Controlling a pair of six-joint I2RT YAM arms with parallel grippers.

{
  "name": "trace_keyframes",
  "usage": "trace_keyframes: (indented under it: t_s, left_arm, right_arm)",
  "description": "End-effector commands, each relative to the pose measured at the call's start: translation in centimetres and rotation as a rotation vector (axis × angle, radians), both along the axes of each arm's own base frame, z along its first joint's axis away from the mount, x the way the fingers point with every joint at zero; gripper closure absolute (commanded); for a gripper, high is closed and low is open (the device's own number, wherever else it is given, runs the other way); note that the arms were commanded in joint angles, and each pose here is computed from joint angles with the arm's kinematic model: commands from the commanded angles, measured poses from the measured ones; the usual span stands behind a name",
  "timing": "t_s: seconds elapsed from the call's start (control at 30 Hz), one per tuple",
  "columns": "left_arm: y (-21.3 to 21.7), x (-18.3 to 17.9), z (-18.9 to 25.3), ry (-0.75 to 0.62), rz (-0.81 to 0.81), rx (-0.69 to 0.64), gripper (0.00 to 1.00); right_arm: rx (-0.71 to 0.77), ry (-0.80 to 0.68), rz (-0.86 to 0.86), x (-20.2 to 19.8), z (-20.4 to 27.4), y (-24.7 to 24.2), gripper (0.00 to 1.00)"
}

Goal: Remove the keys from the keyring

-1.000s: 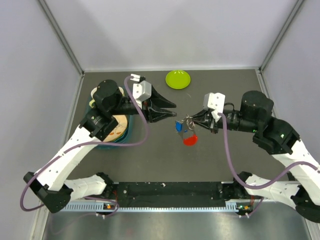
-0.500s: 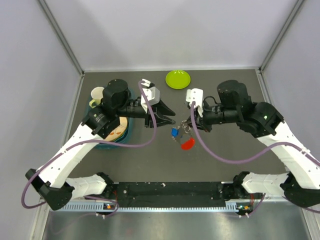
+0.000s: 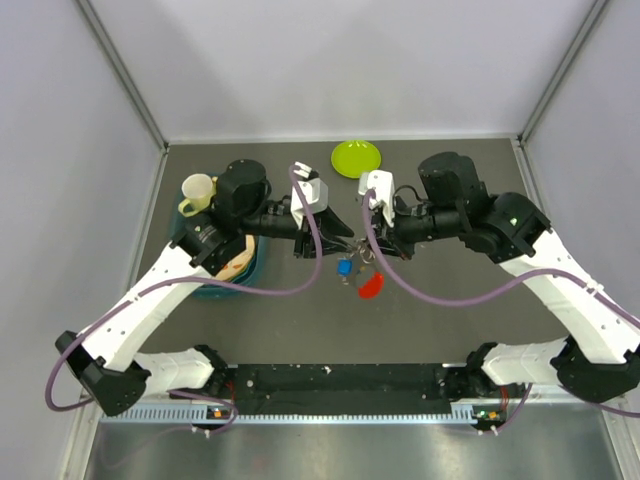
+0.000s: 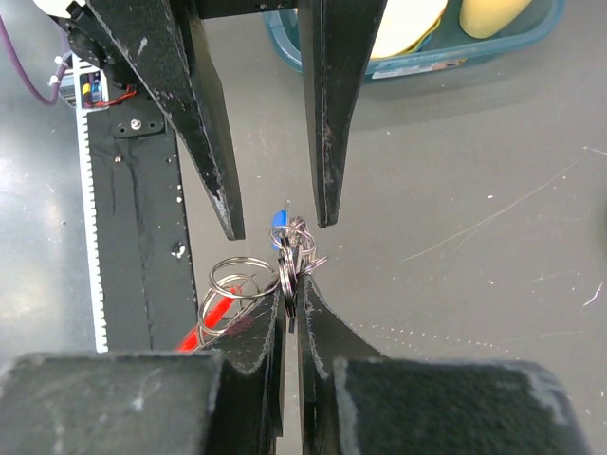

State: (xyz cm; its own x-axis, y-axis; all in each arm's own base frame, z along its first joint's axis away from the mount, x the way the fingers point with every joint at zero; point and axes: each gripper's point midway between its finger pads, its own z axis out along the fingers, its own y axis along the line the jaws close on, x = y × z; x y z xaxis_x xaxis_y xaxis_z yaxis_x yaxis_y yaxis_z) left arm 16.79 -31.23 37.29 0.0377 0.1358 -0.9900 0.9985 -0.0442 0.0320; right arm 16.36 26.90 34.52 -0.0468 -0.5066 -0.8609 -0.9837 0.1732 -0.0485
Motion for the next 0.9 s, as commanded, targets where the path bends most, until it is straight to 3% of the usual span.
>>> trace_keyframes:
  t_s: [0.0,0.23,0.37,0.4,0.77,0.87]
  left_arm:
    - [-0.5,0.0,0.2,-0.019,-0.016,-0.004,0.62]
    - [-0.7,0.1,-0.3,-0.019,-0.02,0.011,0.69]
    - [-0.7,0.1,-0.6,-0.025,-0.025,0.023,0.88]
    - [-0.8,0.1,-0.6,-0.026,-0.029,0.023,0.99]
    - [-1.3,0.6,-0.1,-0.017,0.001,-0.043,1.0]
    - [-1.4,0.8,0.0,-0.014,0.005,-0.041,0.84]
  right_arm:
    - [0.081,-0.035,0.019,-0.3,2.9,0.7,1.0]
    - [0.086,-0.031,0.017,-0.2,3.0,0.9,1.0]
    - [0.092,-0.029,0.021,-0.3,3.1,1.0,1.0]
    - [0.094,-0.028,0.018,-0.2,3.2,1.0,1.0]
    - [0.098,-0.021,-0.003,-0.2,2.7,0.9,1.0]
    - [0.097,-0.018,-0.002,-0.2,2.6,0.9,1.0]
